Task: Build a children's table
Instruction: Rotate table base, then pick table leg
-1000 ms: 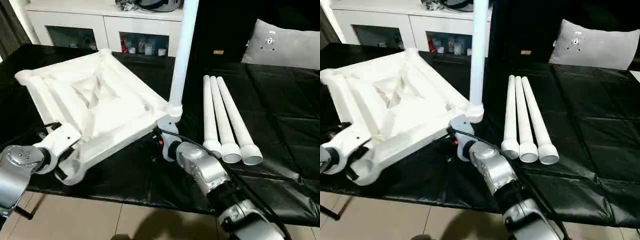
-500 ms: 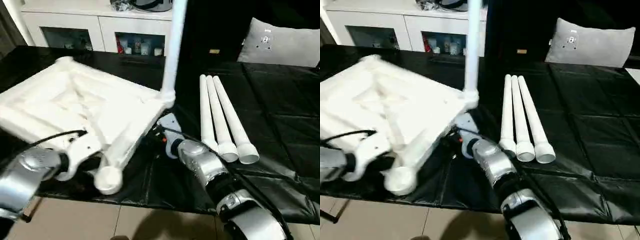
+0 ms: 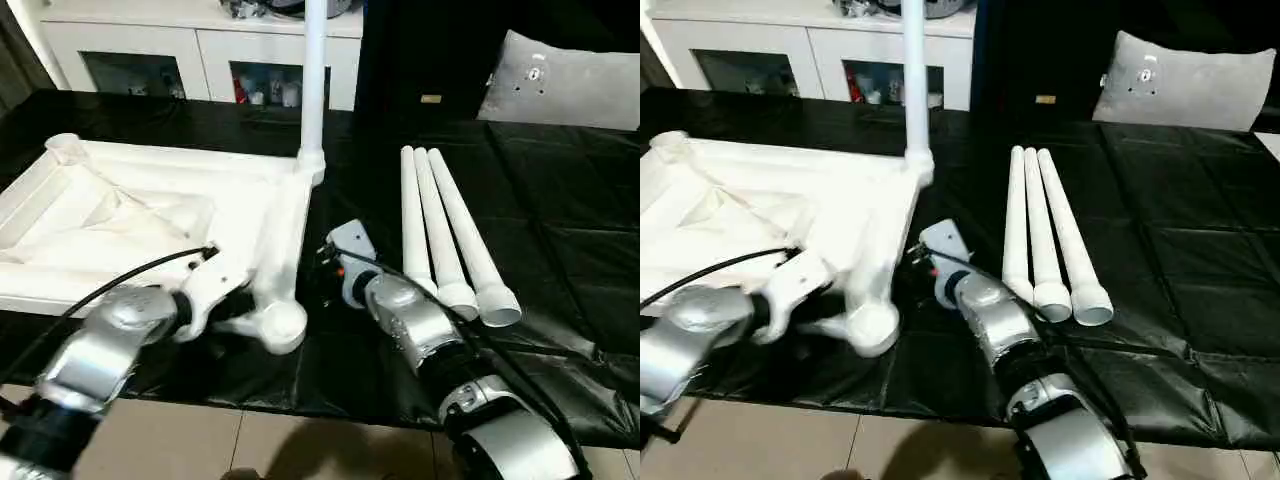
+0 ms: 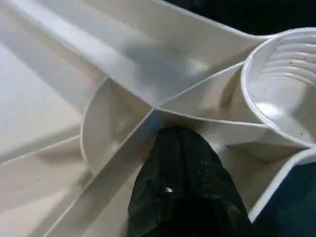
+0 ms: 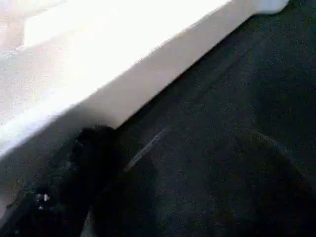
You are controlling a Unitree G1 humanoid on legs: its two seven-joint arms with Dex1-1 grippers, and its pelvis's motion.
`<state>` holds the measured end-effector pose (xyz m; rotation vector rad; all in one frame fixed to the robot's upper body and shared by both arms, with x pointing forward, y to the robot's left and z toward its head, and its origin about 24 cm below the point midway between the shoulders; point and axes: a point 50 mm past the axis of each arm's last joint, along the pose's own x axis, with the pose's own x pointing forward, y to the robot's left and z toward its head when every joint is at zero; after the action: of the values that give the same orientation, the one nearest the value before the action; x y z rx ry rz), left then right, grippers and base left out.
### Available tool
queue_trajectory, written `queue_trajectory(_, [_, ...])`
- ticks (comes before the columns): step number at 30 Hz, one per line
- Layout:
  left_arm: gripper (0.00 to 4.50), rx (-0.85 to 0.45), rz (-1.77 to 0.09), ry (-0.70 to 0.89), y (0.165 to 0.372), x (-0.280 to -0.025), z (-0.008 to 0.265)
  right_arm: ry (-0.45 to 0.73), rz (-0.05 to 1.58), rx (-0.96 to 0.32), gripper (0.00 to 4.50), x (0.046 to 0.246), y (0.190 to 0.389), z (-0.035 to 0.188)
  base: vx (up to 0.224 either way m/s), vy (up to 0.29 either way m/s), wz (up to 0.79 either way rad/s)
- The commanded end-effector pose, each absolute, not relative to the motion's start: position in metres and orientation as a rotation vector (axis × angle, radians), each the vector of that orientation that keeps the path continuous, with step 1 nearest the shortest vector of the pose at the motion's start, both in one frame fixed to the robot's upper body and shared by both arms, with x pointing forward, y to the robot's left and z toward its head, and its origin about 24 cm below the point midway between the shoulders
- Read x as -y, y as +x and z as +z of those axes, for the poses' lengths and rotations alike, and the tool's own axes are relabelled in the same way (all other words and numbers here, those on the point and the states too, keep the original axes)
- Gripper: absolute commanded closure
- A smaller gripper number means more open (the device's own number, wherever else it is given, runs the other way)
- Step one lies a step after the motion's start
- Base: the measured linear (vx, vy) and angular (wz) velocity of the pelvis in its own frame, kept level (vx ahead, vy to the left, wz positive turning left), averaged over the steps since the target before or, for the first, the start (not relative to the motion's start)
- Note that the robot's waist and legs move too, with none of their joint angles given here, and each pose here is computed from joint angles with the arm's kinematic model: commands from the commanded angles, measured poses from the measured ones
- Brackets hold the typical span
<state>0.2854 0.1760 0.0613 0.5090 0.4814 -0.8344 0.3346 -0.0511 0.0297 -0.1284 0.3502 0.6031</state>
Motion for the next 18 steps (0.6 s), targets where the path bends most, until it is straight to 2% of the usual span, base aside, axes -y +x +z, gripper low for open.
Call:
queue_trajectory(1, [4.48,-0.39,-0.824,0.524,0.294,-0.164,0.071,-0.104,0.615,-0.24,0.0,0.047,0.338,0.056,0.0,0.0,0.0])
queue_trajectory(4, [4.48,-0.341,-0.793,0.494,0.299,-0.159,0.072,-0.105,0.564,-0.195,0.0,0.058,0.337,0.064,0.0,0.0,0.0])
queue_trajectory(6, [4.48,-0.341,-0.793,0.494,0.299,-0.159,0.072,-0.105,0.564,-0.195,0.0,0.058,0.337,0.064,0.0,0.0,0.0])
queue_trajectory(9, [4.48,-0.253,-0.791,0.443,0.298,-0.15,0.076,-0.054,0.422,-0.181,0.0,0.08,0.337,0.078,0.0,0.0,0.0])
queue_trajectory(11, [4.48,-0.238,-0.788,0.442,0.297,-0.15,0.077,-0.05,0.398,-0.192,0.0,0.083,0.337,0.08,0.0,0.0,0.0])
queue_trajectory(14, [4.48,-0.195,-0.745,0.432,0.295,-0.154,0.083,-0.042,0.353,-0.245,0.0,0.091,0.338,0.086,0.0,0.0,0.0])
queue_trajectory(16, [4.17,-0.197,-0.758,0.403,0.287,-0.157,0.09,-0.099,0.308,-0.306,0.0,0.098,0.341,0.09,0.0,0.0,0.0])
queue_trajectory(18, [4.09,-0.207,-0.785,0.376,0.281,-0.158,0.093,-0.145,0.277,-0.342,0.0,0.102,0.342,0.091,0.0,0.0,0.0])
